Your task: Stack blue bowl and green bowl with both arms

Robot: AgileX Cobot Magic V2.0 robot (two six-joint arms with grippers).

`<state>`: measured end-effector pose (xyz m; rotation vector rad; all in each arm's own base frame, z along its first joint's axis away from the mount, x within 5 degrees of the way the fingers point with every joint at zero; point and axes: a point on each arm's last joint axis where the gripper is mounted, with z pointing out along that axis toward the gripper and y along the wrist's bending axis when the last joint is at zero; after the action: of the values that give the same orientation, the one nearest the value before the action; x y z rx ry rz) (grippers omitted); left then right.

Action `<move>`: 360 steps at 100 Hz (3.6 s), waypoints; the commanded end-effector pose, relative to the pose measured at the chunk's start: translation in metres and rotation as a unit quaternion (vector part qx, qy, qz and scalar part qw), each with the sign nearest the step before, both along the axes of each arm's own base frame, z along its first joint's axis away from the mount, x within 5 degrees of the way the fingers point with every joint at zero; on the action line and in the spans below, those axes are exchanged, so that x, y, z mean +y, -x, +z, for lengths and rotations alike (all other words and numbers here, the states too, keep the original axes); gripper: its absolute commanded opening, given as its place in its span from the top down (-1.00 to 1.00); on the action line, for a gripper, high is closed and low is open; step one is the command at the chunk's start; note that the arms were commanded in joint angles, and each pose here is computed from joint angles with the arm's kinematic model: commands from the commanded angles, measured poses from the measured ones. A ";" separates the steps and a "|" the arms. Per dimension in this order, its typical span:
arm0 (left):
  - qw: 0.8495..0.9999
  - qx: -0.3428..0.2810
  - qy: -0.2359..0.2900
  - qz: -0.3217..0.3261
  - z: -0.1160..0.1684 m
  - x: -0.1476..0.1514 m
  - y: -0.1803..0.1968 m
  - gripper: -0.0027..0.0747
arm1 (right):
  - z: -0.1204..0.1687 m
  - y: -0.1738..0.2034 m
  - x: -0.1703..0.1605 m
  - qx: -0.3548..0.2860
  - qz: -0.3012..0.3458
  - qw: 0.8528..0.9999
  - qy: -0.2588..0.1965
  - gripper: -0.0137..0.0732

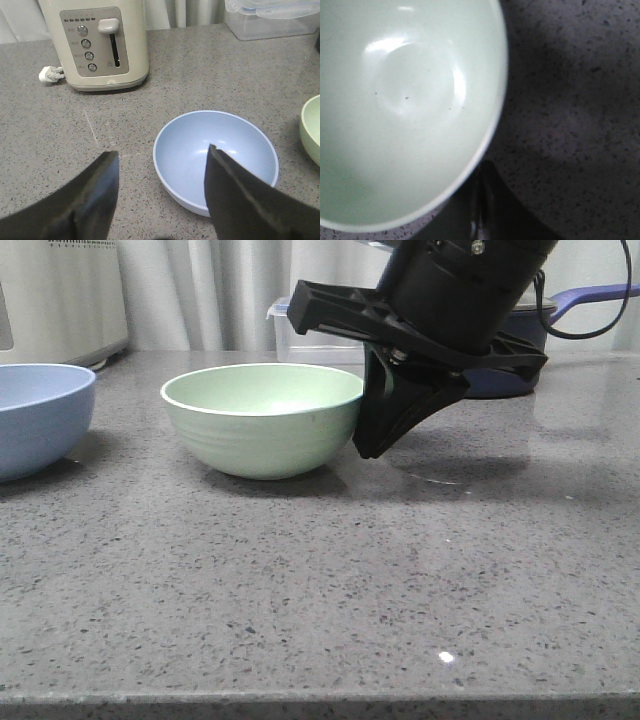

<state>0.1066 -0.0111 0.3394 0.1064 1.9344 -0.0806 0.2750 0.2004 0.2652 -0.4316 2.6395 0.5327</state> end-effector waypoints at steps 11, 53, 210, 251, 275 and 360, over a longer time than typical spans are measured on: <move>0.999 -0.043 0.012 0.005 0.016 0.000 -0.005 -0.07 | 0.022 0.000 0.000 -0.040 -0.005 0.999 -0.030 0.85; 0.995 0.089 0.038 0.028 0.004 -0.001 -0.066 -0.07 | 0.022 0.000 0.000 -0.040 -0.005 0.999 -0.030 0.85; 0.951 0.308 0.023 0.024 -0.036 -0.006 -0.175 0.98 | 0.022 0.000 0.000 -0.040 -0.005 0.999 -0.030 0.85; 0.951 0.302 0.063 0.005 0.001 -0.014 -0.178 0.98 | 0.022 0.000 0.000 -0.040 -0.005 0.999 -0.030 0.85; 0.960 0.270 0.052 -0.048 0.047 -0.039 -0.178 0.98 | 0.022 0.000 0.000 -0.040 -0.005 0.999 -0.030 0.85; 0.931 0.310 0.022 -0.191 0.039 -0.146 -0.208 0.98 | 0.022 0.000 0.000 -0.040 -0.005 0.999 -0.030 0.85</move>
<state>0.3203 -0.1532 0.3534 0.5058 2.6271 -0.4029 0.2750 0.2005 0.2652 -0.4299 2.6400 0.5351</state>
